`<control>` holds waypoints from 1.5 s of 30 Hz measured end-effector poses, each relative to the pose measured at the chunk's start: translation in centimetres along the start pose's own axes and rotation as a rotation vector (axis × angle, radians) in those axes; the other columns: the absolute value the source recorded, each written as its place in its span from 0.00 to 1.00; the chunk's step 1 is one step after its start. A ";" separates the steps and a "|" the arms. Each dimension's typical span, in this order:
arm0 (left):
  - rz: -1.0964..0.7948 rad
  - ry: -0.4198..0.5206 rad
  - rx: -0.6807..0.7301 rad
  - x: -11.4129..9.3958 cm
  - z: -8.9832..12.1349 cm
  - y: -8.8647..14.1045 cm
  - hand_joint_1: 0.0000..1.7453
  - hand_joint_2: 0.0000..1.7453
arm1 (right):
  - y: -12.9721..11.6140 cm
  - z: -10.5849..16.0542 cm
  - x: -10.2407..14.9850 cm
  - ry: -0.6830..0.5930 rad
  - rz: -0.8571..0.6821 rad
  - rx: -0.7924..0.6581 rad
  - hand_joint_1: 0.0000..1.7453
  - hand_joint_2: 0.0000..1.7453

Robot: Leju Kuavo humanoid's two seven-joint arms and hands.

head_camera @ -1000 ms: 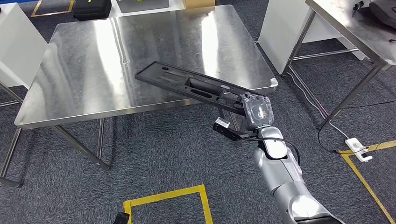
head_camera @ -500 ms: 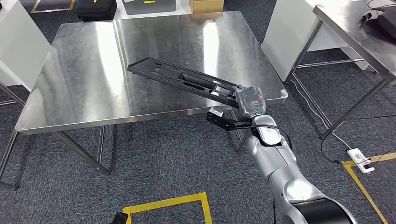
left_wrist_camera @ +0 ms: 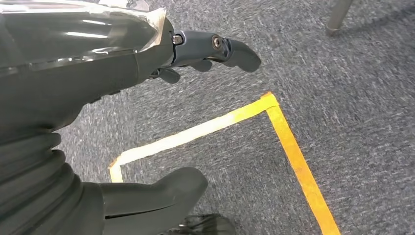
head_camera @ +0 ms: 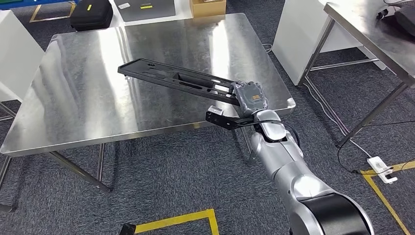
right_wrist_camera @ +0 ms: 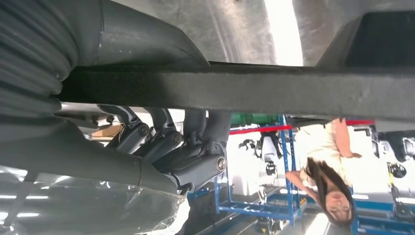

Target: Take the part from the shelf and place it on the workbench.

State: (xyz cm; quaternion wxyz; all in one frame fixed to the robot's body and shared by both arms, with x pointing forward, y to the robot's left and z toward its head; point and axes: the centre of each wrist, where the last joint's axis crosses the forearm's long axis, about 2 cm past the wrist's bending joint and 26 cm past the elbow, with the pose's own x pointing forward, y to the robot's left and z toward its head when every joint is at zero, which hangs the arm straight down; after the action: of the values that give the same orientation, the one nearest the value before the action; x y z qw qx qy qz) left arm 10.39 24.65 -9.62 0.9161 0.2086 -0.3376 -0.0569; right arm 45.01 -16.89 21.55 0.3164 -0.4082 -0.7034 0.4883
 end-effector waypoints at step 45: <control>-0.038 -0.092 0.029 0.4 0.2 -0.4 0.00 1.00 | 2.1 0.0 6.2 -0.241 -0.044 0.102 1.00 1.00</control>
State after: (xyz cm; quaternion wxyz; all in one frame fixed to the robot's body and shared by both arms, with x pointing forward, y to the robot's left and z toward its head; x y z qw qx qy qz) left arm 10.57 24.12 -9.46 0.8952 0.2255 -0.3763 -0.0787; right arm 42.72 -11.04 19.89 0.2604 -0.3145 -0.7194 0.5620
